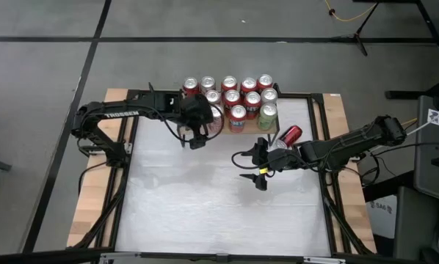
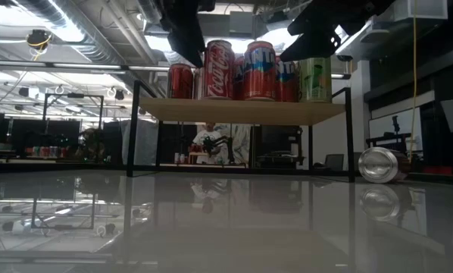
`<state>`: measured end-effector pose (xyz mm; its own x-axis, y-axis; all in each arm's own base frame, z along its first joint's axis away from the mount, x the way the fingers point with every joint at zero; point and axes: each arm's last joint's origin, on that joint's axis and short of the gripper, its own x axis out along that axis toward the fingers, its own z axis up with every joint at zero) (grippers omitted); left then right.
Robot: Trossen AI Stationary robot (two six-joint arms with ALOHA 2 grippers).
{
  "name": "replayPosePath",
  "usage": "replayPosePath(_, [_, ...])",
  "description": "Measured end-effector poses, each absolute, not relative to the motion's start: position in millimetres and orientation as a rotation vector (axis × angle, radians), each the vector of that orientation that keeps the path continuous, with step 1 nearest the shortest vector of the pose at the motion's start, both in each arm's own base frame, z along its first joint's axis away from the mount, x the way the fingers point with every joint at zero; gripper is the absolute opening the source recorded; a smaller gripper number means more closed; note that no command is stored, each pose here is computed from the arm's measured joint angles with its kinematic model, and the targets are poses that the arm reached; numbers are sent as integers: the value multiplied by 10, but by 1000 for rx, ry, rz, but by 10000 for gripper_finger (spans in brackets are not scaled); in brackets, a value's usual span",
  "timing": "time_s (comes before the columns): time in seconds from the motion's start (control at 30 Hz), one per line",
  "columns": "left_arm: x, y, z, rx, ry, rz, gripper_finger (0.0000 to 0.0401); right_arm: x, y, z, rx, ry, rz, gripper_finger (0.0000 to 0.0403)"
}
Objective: Place canned beverage on shelf
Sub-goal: Put the red white soda can on the shelf aligned with the other red white soda can, then put the red black soda can on the shelf aligned with the other red black soda can
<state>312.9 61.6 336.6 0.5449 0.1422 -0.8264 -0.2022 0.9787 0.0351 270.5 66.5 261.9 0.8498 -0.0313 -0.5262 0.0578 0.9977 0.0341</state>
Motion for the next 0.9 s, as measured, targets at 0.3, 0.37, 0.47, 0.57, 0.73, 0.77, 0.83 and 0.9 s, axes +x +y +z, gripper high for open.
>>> replayPosePath(0.3, [3037, 565, 3330, -75, 1075, 194, 370, 2691, 663, 2630, 49, 554, -46, 360])
replayPosePath(0.37, [2969, 514, 3343, -83, 1114, 189, 370, 2653, 652, 2650, 47, 564, -47, 360])
replayPosePath(0.47, [2901, 407, 3394, -102, 1124, 182, 370, 2572, 630, 2700, 43, 576, -48, 360])
replayPosePath(0.57, [2875, 254, 3442, -94, 1101, 153, 370, 2485, 606, 2773, 46, 570, -47, 360])
replayPosePath(0.73, [2865, -32, 3341, -93, 1009, 88, 370, 2327, 564, 2891, 89, 557, -55, 360])
replayPosePath(0.77, [2866, -76, 3284, -101, 997, 82, 370, 2297, 555, 2917, 106, 550, -58, 360])
replayPosePath(0.83, [2856, -152, 3158, -124, 985, 77, 370, 2217, 533, 2946, 143, 562, -72, 360])
replayPosePath(0.9, [2847, -216, 3061, -153, 962, 73, 370, 2159, 517, 2991, 207, 548, -88, 360])
